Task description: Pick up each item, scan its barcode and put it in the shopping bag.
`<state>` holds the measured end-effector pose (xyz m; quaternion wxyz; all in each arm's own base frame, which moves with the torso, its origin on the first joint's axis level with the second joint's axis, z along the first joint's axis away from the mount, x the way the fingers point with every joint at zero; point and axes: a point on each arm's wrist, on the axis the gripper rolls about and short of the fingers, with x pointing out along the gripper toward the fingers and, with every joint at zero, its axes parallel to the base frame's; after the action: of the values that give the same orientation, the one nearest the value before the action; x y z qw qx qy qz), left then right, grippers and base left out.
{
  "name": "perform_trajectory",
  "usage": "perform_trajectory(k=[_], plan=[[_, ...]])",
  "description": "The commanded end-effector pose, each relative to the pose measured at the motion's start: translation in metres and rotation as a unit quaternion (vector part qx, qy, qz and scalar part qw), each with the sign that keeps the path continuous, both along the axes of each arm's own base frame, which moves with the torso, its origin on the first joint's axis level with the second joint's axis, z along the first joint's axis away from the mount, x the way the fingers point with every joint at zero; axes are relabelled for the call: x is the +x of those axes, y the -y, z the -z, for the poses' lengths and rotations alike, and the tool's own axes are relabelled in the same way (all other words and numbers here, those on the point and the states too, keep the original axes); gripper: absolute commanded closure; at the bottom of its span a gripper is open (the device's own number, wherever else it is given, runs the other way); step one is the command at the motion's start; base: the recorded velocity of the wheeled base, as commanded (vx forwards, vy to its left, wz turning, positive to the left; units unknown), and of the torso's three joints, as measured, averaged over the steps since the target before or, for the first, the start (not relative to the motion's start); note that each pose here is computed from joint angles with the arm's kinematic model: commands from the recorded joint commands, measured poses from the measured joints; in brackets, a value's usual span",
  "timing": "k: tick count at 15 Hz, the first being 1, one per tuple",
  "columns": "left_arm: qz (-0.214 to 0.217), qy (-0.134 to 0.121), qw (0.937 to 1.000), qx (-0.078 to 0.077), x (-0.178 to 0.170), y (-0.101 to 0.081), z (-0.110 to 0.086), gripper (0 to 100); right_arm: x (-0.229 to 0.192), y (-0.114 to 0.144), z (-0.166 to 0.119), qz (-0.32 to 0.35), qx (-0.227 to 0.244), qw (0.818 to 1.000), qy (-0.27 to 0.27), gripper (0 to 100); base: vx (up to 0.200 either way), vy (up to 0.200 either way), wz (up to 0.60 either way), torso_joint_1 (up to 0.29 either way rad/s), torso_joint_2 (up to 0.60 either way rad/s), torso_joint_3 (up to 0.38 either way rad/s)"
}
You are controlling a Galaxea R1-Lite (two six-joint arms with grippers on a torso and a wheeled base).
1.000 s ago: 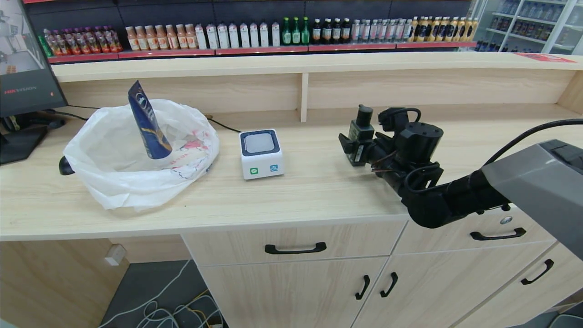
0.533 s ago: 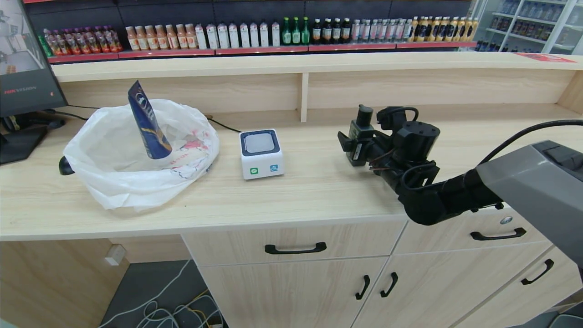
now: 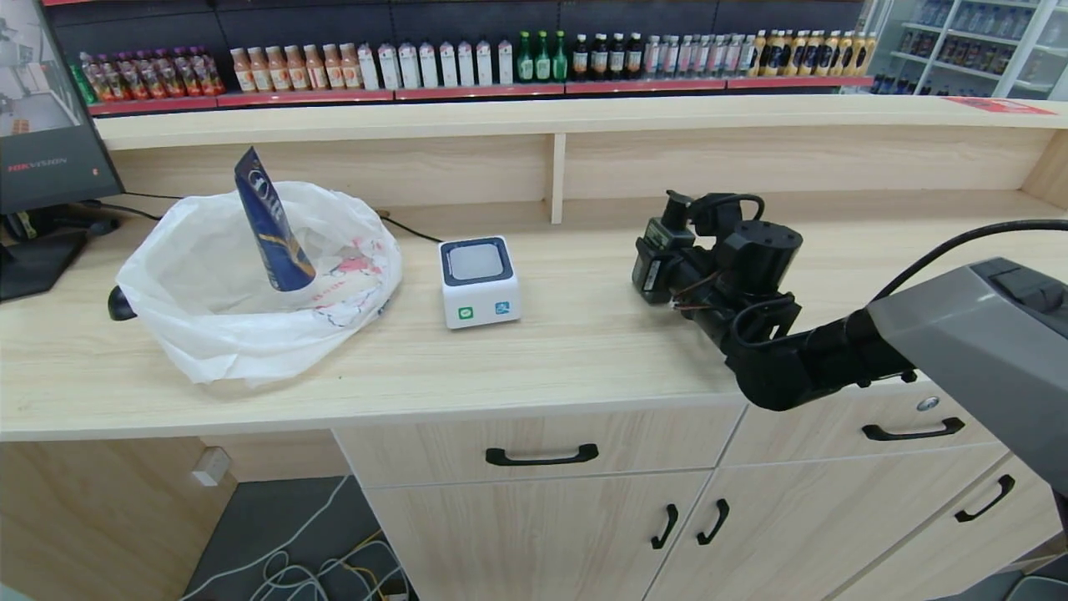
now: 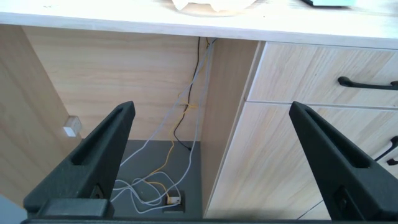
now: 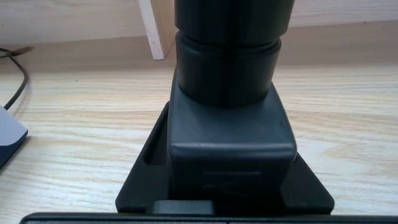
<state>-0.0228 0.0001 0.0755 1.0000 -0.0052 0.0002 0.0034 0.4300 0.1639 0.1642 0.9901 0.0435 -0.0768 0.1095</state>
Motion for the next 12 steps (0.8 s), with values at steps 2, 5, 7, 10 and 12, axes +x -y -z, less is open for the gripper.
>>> perform_trajectory(k=[2,5,7,10,12], plan=[[0.000,0.000,1.0000,0.000,0.000,0.000,0.000,0,-0.003,0.002,-0.009,0.001,0.003,1.000,0.009,100,0.000,0.000,0.00,0.000,0.00,0.000],[0.000,0.000,1.0000,0.000,0.000,0.000,0.000,0,-0.008,0.003,-0.020,-0.001,0.007,1.000,0.019,100,0.000,0.000,0.00,0.000,0.00,0.000],[0.000,0.000,1.0000,0.000,0.000,0.000,0.000,0,-0.013,0.004,-0.029,-0.001,0.010,1.000,0.027,100,0.000,0.000,0.00,0.000,0.00,0.000],[0.000,0.000,1.0000,0.000,0.000,0.000,0.000,0,-0.028,0.010,-0.048,-0.001,0.013,0.999,0.040,100,0.000,0.000,0.00,0.000,0.00,0.000],[0.000,0.000,1.0000,0.000,0.000,0.000,0.000,0,-0.046,0.017,-0.057,0.002,0.009,0.999,0.040,100,0.000,0.000,0.00,0.000,0.00,0.000]])
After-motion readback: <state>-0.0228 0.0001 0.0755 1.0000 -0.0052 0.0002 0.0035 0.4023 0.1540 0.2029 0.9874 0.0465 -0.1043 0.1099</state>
